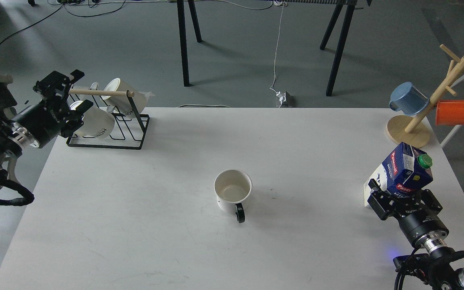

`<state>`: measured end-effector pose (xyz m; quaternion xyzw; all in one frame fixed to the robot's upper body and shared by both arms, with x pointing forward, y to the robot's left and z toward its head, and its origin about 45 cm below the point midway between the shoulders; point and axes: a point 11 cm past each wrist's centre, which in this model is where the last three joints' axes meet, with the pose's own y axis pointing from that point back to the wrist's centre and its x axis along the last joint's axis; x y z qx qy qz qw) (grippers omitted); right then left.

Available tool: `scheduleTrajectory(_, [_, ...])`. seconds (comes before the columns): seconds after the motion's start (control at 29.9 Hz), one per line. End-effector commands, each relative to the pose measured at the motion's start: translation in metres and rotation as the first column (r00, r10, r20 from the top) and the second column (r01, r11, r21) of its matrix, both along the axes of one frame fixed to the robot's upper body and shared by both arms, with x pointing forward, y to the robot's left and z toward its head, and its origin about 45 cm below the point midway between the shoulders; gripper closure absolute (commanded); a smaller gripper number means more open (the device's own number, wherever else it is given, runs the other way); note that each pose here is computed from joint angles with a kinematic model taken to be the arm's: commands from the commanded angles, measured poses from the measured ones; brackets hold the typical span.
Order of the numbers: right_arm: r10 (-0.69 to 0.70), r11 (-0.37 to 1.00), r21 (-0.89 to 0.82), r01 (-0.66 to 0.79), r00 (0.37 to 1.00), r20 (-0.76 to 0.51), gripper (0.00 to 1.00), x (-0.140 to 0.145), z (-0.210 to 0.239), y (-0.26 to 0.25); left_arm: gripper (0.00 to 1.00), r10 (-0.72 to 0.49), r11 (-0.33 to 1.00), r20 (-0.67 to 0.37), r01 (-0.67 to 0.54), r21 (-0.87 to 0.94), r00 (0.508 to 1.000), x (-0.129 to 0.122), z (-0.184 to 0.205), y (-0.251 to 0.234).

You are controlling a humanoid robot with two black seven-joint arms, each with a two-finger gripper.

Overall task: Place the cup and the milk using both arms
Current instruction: 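Grasp the blue-and-white milk carton with the right gripper, then carry the milk carton with the right gripper beside the white mug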

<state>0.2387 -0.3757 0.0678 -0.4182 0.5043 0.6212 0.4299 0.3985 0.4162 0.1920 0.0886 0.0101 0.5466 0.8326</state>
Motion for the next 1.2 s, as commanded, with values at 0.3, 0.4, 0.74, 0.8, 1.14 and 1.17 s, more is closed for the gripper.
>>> scheduleTrajectory(0.3, [0.049,0.999,-0.014,-0.049,0.999,0.006,0.56,-0.002,0.0,0.01,0.04,0.025,1.0,-0.019,-0.025,0.006,1.0,-0.003,-0.008,0.006])
scheduleTrajectory(0.4, [0.09,0.996,0.01,-0.09,0.995,0.032,0.56,0.001,0.004,0.031,0.04,0.025,1.0,-0.021,-0.025,0.007,0.999,-0.003,-0.009,0.006])
scheduleTrajectory(0.74, [0.225,0.972,0.037,-0.233,0.963,0.147,0.56,0.01,0.031,0.087,0.04,0.04,0.999,-0.032,-0.039,0.013,0.999,-0.006,-0.013,0.011])
scheduleTrajectory(0.8, [0.262,0.962,0.033,-0.27,0.952,0.158,0.56,0.008,0.031,0.103,0.04,0.037,0.999,-0.032,-0.037,0.009,0.999,-0.005,-0.014,0.009])
scheduleTrajectory(1.14, [0.317,0.942,0.058,-0.332,0.932,0.177,0.56,0.007,0.02,0.153,0.03,0.038,0.999,-0.033,-0.038,0.01,0.999,-0.005,-0.015,0.01])
scheduleTrajectory(1.17, [0.319,0.941,0.058,-0.333,0.931,0.175,0.56,0.009,0.018,0.157,0.03,0.038,0.999,-0.033,-0.038,0.01,0.999,-0.005,-0.015,0.01])
